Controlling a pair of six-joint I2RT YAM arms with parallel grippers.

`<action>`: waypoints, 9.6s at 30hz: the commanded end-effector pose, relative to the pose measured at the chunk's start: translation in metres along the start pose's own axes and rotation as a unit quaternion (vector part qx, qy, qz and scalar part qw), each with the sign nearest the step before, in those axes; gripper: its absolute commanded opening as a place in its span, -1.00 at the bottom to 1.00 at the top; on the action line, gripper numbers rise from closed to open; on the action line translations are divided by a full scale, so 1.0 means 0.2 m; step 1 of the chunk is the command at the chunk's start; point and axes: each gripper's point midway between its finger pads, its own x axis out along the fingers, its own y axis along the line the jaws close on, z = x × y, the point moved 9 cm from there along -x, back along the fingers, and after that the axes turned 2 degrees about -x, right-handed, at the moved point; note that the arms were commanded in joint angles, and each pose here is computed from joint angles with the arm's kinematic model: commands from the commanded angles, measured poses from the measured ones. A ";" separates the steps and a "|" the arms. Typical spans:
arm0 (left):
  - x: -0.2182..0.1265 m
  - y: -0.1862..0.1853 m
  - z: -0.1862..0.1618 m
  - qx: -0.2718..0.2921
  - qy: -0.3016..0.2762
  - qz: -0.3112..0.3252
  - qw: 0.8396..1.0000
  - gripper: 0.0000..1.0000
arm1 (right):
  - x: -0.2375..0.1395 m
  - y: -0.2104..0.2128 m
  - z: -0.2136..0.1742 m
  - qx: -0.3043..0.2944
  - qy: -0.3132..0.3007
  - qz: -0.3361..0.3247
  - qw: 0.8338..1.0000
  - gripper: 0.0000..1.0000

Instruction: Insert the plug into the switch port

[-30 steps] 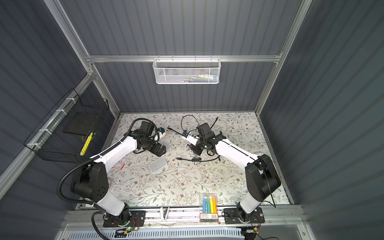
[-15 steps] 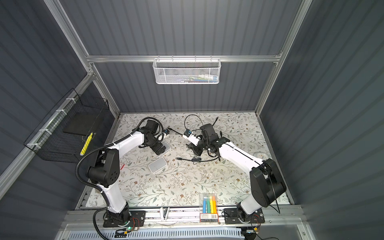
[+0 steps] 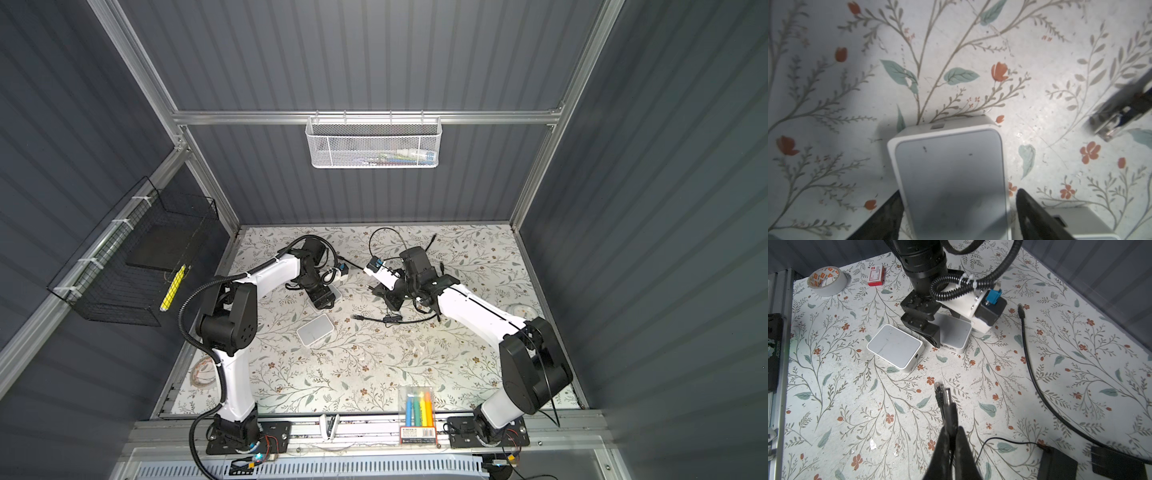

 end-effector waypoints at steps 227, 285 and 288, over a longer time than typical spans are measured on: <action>0.22 0.11 0.13 -0.310 -0.168 -0.134 0.926 -0.43 | 0.65 -0.26 -0.07 0.018 0.274 -0.067 0.959 -1.00; 0.30 -0.06 0.23 -0.251 -0.172 -0.240 0.922 -0.30 | 0.82 -0.18 -0.08 0.009 0.187 -0.028 0.982 -1.00; 0.31 -0.09 0.22 -0.250 -0.171 -0.247 0.921 -0.30 | 0.82 -0.18 -0.07 0.016 0.185 -0.031 0.982 -1.00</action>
